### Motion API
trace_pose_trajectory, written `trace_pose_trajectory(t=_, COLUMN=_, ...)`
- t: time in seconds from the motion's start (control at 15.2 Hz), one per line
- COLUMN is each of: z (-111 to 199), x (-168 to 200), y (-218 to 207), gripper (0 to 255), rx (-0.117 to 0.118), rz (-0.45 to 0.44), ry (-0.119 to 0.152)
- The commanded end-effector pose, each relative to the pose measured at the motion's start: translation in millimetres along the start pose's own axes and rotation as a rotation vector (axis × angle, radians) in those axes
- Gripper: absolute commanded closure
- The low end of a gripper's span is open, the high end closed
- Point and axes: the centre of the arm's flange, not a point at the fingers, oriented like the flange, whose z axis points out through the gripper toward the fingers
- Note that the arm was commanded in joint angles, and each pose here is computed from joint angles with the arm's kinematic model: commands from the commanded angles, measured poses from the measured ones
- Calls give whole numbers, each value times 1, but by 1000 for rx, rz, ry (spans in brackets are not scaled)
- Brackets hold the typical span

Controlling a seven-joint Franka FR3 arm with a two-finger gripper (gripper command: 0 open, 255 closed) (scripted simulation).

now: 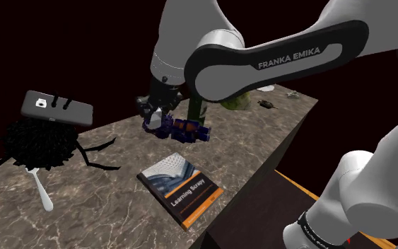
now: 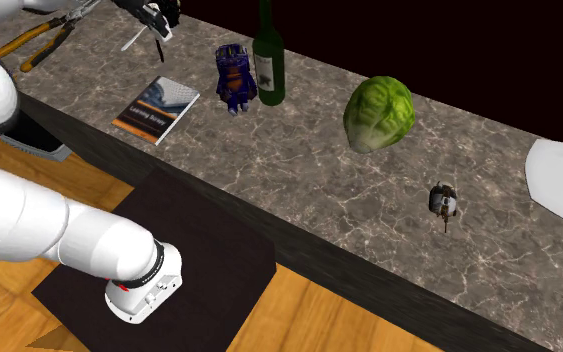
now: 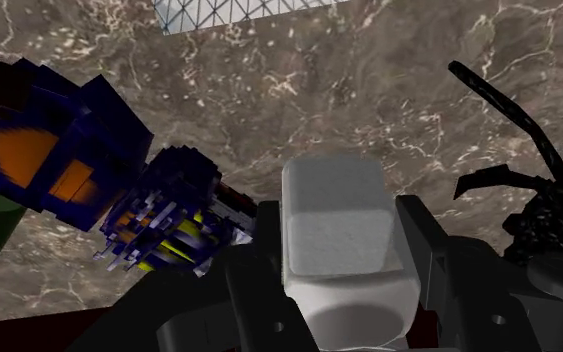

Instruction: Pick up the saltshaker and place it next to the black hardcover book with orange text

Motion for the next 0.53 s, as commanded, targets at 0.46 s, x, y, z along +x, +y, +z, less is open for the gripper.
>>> trace_pose_trajectory(t=0.46, z=20, x=2, y=-78, gripper=255, rx=1, rz=2, ry=0)
